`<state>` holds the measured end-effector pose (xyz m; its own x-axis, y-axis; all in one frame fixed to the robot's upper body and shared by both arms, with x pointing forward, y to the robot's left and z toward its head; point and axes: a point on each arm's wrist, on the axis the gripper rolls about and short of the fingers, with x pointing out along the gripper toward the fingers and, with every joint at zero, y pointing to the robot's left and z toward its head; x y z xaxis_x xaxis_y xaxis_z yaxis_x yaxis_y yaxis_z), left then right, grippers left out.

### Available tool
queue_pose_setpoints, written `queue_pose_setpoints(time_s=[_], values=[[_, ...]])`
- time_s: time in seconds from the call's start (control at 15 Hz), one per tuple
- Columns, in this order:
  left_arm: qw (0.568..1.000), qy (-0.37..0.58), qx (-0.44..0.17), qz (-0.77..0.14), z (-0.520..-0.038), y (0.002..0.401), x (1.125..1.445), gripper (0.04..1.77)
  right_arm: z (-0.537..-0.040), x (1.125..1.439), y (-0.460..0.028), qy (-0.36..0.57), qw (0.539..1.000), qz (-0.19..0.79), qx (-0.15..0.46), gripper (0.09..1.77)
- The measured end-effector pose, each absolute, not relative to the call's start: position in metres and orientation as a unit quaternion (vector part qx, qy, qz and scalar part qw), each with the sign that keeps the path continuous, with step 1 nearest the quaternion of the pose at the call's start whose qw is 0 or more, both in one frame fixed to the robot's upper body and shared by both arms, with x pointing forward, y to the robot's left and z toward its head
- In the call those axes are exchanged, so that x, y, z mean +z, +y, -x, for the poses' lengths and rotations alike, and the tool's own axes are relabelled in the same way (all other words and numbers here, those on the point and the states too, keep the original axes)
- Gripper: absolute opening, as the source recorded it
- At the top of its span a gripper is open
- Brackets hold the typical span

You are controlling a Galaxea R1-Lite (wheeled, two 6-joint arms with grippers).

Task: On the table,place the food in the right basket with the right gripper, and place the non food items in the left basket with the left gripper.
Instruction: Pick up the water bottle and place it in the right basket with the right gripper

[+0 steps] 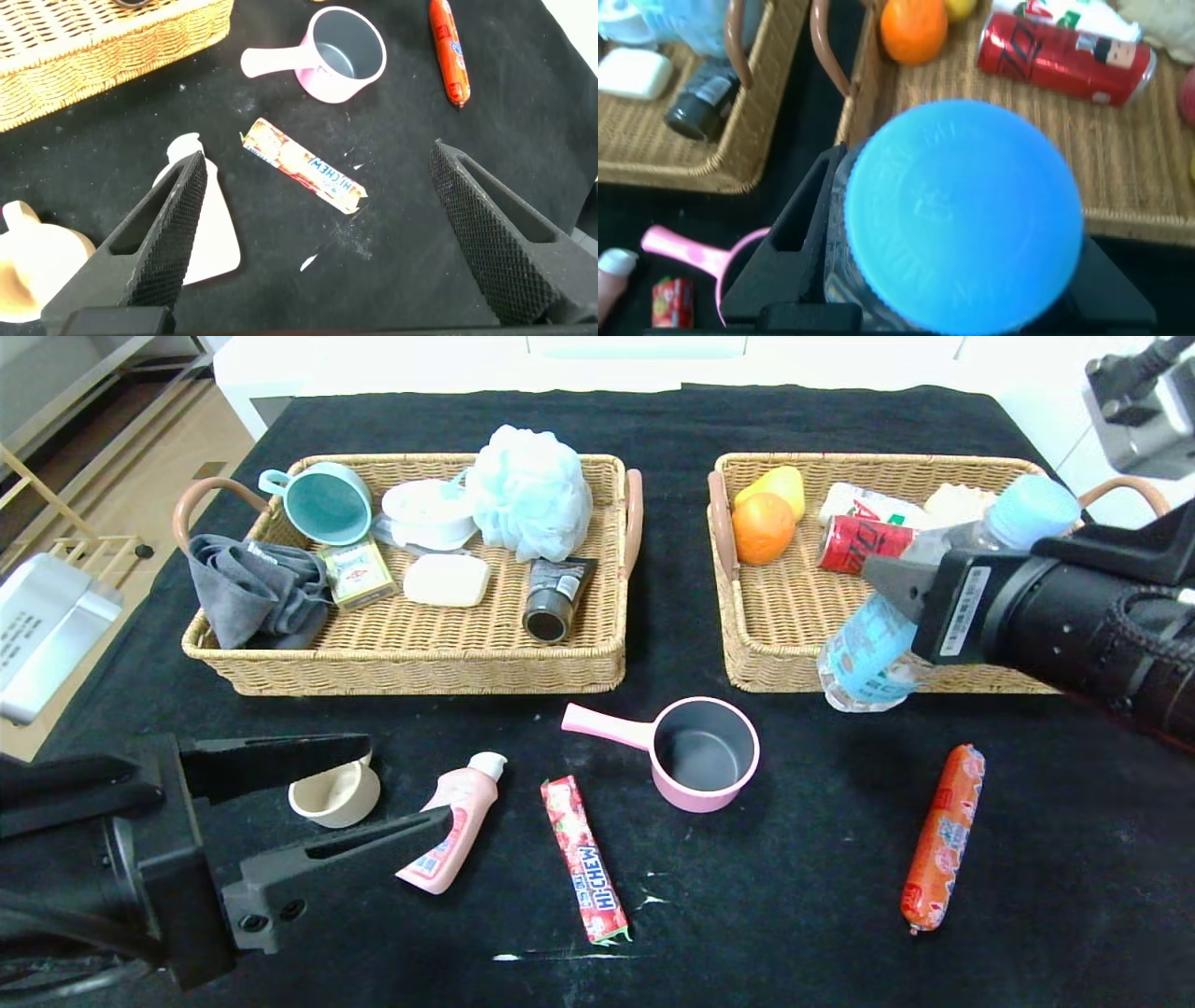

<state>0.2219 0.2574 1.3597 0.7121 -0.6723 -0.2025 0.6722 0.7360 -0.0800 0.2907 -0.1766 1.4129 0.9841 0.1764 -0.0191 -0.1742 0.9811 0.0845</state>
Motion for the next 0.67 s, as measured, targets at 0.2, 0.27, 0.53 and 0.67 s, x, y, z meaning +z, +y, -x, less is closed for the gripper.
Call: queue_pose_setpoints(time_s=[0.2,0.27,0.53,0.67], values=[[0.925,0.108,-0.363,0.000,-0.221,0.258,1.360,1.72,-0.309,1.436,-0.169,-0.001,0.994,-0.048,0.093,1.09],[0.925,0.107,-0.364,0.000,-0.221,0.258,1.361,1.72,-0.317,1.441,-0.166,-0.003,0.995,-0.049,0.090,1.09],[0.926,0.101,-0.364,0.001,-0.219,0.259,1.363,1.72,-0.355,1.444,-0.159,-0.005,0.996,-0.047,0.075,1.09],[0.926,0.099,-0.364,0.001,-0.218,0.259,1.363,1.72,-0.372,1.441,-0.157,-0.004,0.997,-0.042,0.065,1.09]])
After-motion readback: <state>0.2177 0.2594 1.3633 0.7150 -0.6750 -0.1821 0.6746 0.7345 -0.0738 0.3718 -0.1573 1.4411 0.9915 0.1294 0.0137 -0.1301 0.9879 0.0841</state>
